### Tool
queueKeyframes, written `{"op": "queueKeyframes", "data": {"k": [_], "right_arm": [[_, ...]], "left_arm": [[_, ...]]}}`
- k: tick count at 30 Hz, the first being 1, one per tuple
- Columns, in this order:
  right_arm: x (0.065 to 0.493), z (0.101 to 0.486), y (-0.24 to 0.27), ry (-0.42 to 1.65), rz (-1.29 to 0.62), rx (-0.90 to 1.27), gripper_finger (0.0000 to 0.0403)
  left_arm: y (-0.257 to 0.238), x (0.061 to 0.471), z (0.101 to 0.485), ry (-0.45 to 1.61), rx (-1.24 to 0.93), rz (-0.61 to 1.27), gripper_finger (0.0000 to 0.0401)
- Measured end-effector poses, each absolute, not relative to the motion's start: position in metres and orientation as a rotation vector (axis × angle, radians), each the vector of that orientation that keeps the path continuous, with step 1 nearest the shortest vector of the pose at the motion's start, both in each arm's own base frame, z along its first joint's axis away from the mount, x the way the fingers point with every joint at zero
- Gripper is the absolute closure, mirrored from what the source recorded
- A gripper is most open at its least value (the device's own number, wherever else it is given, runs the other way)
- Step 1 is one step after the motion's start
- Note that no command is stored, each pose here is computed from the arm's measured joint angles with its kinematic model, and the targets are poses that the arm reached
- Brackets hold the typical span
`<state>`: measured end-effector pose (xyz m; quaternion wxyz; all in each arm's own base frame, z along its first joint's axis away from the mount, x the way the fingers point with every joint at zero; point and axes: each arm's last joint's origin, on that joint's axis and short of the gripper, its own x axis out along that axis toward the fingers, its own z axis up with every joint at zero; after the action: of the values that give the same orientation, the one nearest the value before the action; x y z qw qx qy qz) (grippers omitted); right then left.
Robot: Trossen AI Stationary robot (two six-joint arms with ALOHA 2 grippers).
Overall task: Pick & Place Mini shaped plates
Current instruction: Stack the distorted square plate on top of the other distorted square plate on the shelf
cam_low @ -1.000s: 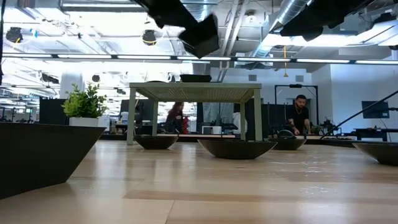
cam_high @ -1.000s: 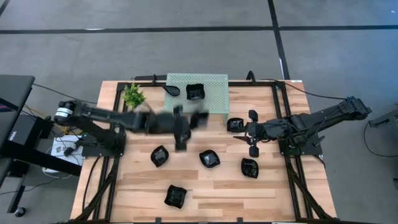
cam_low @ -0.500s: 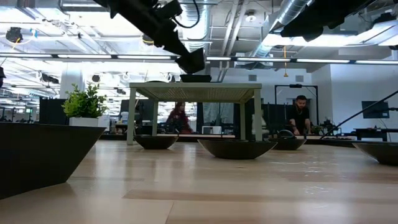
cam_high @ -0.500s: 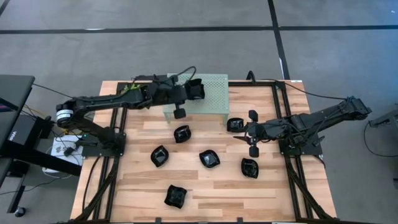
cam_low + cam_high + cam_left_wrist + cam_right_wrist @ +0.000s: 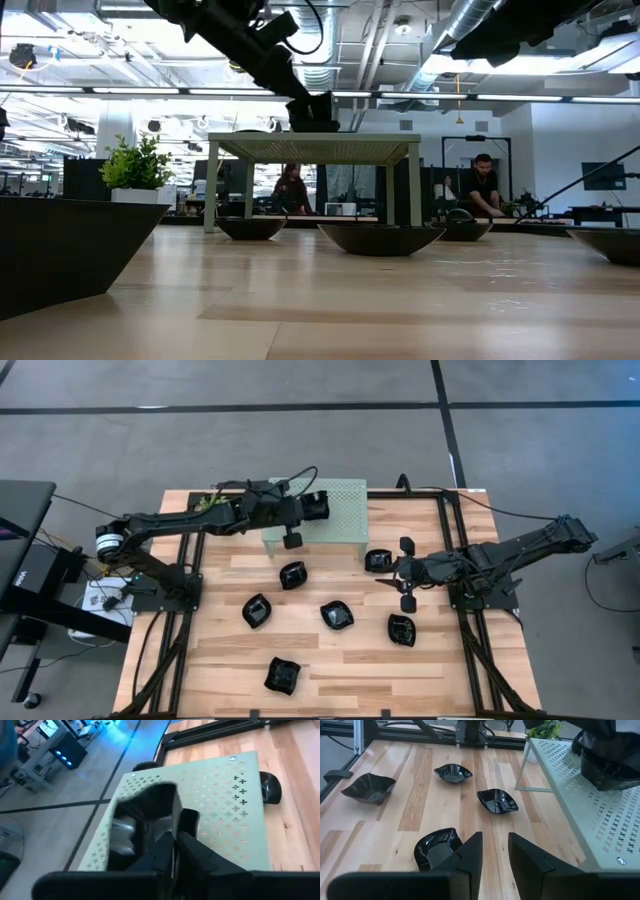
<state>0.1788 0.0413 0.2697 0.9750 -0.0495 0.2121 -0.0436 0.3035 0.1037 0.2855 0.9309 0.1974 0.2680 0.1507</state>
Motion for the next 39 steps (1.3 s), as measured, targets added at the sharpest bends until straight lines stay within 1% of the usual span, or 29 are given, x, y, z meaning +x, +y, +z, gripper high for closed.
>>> {"op": "queueKeyframes", "data": {"k": [6,11,13,16,20,25,29,31,34,36,39], "right_arm": [[0.179,0.270,0.041,0.428,-0.088,-0.100,0.0316],[0.179,0.270,0.041,0.428,-0.088,-0.100,0.0316],[0.179,0.270,0.041,0.428,-0.088,-0.100,0.0316],[0.179,0.270,0.041,0.428,-0.088,-0.100,0.0316],[0.179,0.270,0.041,0.428,-0.088,-0.100,0.0316],[0.179,0.270,0.041,0.428,-0.088,-0.100,0.0316],[0.179,0.270,0.041,0.428,-0.088,-0.100,0.0316],[0.179,0.270,0.041,0.428,-0.088,-0.098,0.0316],[0.179,0.270,0.041,0.428,-0.090,-0.092,0.0316],[0.179,0.270,0.041,0.428,-0.090,-0.092,0.0316],[0.180,0.269,0.042,0.426,-0.093,-0.074,0.0316]], "left_arm": [[0.103,0.304,0.286,0.554,0.412,0.346,0.0331],[0.087,0.311,0.289,0.492,0.339,0.324,0.0298],[0.071,0.315,0.289,0.470,0.313,0.252,0.0292],[0.040,0.320,0.289,0.434,0.245,0.086,0.0289],[-0.005,0.322,0.285,0.429,0.074,-0.137,0.0289],[-0.067,0.307,0.260,0.540,-0.118,-0.343,0.0289],[-0.120,0.282,0.238,0.654,-0.182,-0.468,0.0289],[-0.144,0.268,0.230,0.692,-0.199,-0.484,0.0289],[-0.173,0.253,0.215,0.757,-0.236,-0.450,0.0289],[-0.187,0.250,0.203,0.789,-0.251,-0.404,0.0289],[-0.197,0.250,0.179,0.858,-0.216,-0.376,0.0289]]}}
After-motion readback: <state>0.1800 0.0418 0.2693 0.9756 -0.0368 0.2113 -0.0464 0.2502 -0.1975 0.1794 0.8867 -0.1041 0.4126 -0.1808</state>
